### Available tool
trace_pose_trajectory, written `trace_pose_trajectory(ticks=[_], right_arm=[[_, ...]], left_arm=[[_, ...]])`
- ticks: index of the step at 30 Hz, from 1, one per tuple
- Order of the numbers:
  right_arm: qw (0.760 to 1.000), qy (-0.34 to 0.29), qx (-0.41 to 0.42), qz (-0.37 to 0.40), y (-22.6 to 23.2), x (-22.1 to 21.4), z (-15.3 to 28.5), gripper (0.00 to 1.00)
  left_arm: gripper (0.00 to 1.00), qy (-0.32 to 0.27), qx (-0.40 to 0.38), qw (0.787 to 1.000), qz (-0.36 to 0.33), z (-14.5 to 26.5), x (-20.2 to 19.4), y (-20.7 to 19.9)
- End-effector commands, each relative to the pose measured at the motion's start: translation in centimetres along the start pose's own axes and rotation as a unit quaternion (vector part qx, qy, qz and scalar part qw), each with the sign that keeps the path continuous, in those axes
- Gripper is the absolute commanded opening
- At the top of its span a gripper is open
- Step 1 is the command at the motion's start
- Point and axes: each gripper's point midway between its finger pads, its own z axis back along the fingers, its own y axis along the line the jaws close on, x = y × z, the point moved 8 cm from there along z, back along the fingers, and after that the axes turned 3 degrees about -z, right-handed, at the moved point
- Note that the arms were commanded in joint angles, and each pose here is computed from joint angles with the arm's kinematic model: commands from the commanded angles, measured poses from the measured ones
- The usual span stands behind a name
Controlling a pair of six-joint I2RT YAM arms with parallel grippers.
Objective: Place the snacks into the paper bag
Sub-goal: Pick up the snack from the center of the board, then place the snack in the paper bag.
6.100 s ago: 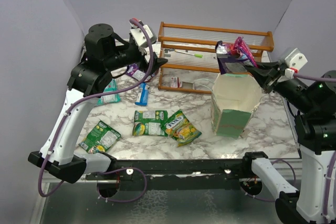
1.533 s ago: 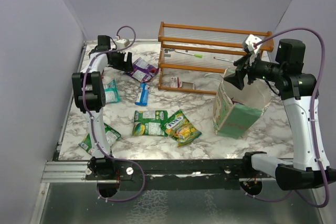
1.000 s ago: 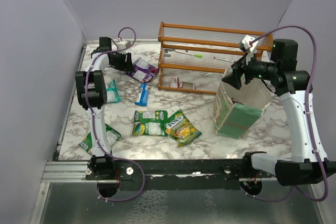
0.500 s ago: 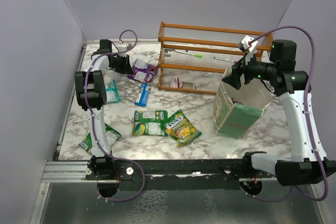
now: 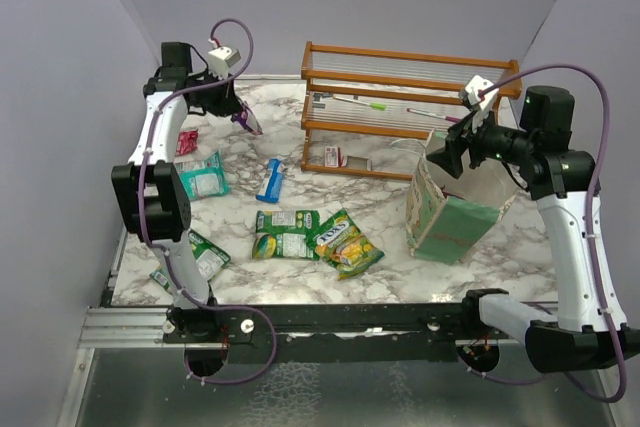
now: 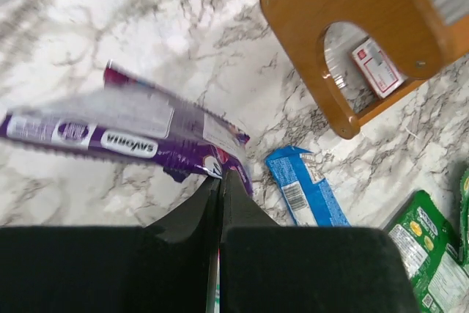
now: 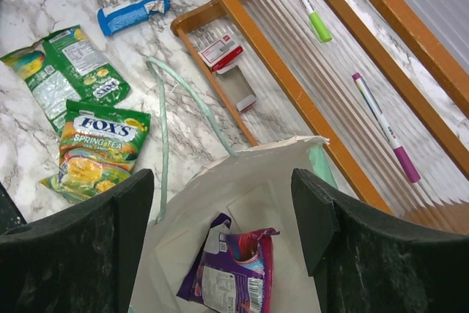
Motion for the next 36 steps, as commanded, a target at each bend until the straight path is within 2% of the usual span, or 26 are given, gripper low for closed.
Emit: trace_pose_trajectory(ticks=[1, 6, 13, 18, 22, 30, 36], right_arm=[[0.999, -0.024, 0.004, 0.028, 0.3, 1.3, 0.5, 0.76], [0.998, -0.042, 0.040, 0.035, 0.9, 2.1, 0.6, 0.77], [0.993, -0.069, 0.089, 0.037, 2.1, 2.7, 0.8, 0.78], [0.987, -0.083, 0.123, 0.056, 3.0, 2.8, 1.2, 0.80], [0.984, -0.084, 0.138, 0.075, 3.4, 2.5, 1.3, 0.85], [0.970, -0.113, 0.208, 0.061, 4.3, 1.4, 0.1, 0.89], [0.955, -0.116, 0.271, 0.022, 3.8, -0.1, -2.1, 0.89]], left_arm=[[0.00, -0.032, 0.002, 0.998, -0.059, 4.4, 2.7, -3.7], [0.00, -0.029, 0.019, 0.994, -0.102, 7.8, 3.7, -6.8], [0.00, -0.031, -0.002, 0.983, -0.179, 11.8, 4.9, -15.0], [0.00, -0.037, -0.076, 0.960, -0.268, 13.3, 4.5, -22.9], [0.00, -0.047, -0.139, 0.942, -0.303, 13.9, 3.9, -27.3], [0.00, -0.026, -0.241, 0.914, -0.325, 14.0, 1.4, -31.0], [0.00, -0.025, -0.267, 0.897, -0.353, 13.1, 1.9, -31.9]])
